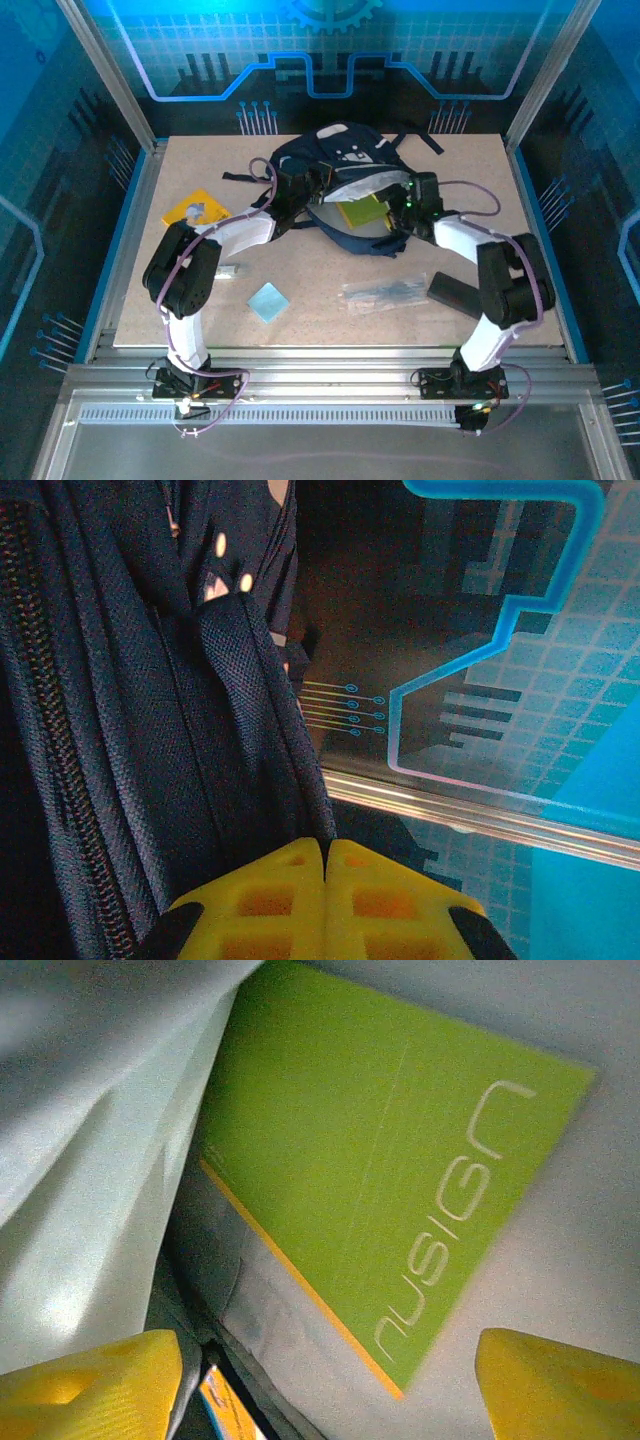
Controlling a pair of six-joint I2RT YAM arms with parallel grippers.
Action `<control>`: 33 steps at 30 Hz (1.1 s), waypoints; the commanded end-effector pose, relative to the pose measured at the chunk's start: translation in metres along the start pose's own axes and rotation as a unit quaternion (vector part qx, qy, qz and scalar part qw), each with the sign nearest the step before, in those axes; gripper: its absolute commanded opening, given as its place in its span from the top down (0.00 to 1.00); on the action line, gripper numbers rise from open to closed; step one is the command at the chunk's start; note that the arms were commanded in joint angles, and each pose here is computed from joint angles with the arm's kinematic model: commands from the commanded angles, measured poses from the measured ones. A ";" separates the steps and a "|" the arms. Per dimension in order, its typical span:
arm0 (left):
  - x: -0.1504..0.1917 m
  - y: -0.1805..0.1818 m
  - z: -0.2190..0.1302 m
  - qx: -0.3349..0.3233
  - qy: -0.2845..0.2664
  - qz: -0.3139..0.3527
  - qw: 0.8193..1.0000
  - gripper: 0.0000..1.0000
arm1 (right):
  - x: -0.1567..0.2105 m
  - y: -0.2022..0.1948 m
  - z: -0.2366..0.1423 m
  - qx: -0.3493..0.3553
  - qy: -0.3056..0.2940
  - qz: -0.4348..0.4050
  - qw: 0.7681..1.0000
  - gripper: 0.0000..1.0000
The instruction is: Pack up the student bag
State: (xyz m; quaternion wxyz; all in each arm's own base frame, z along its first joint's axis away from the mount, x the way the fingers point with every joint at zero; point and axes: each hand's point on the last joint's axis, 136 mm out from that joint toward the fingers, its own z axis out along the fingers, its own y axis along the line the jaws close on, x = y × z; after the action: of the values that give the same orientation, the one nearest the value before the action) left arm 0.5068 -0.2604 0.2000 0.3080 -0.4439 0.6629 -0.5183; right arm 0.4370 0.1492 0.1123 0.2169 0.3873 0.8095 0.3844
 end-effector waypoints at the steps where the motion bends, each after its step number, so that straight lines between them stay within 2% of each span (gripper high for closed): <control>1: -0.006 -0.034 -0.004 0.050 -0.002 -0.002 0.999 1.00 | 0.001 -0.013 -0.044 0.035 0.023 -0.056 0.998 0.22; 8: -0.002 -0.010 -0.003 0.027 0.008 0.001 1.000 1.00 | -0.011 -0.018 -0.124 0.065 -0.013 -0.152 0.986 0.22; 13: 0.003 0.006 -0.014 0.015 0.019 0.036 0.999 1.00 | -0.005 0.007 -0.164 0.056 -0.036 -0.247 0.967 0.22; 14: 0.003 0.009 -0.018 0.013 0.022 0.044 0.999 0.97 | -0.002 0.013 -0.168 0.050 -0.036 -0.262 0.963 0.22; 17: 0.003 0.020 -0.034 -0.005 0.028 0.072 0.997 0.51 | 0.006 0.031 -0.173 0.032 -0.037 -0.296 0.954 0.21; 19: -0.001 0.028 -0.047 -0.024 0.025 0.094 0.995 0.35 | 0.011 0.041 -0.170 0.022 -0.034 -0.315 0.948 0.21; 21: -0.009 0.033 -0.061 -0.040 0.023 0.123 0.991 0.30 | 0.017 0.051 -0.164 0.015 -0.030 -0.333 0.942 0.21; 28: -0.064 0.054 -0.118 -0.134 0.016 0.213 0.968 0.26 | 0.052 0.087 -0.132 -0.021 0.002 -0.391 0.920 0.20; 33: -0.112 0.075 -0.173 -0.232 -0.026 0.268 0.935 0.14 | 0.091 0.110 -0.096 -0.044 0.042 -0.430 0.901 0.20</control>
State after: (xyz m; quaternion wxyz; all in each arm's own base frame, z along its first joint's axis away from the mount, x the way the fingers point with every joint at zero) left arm 0.4221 -0.1149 0.2016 0.3756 -0.3502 0.7872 -0.3413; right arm 0.3583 0.1906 0.2393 0.3220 0.0203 0.8997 0.2941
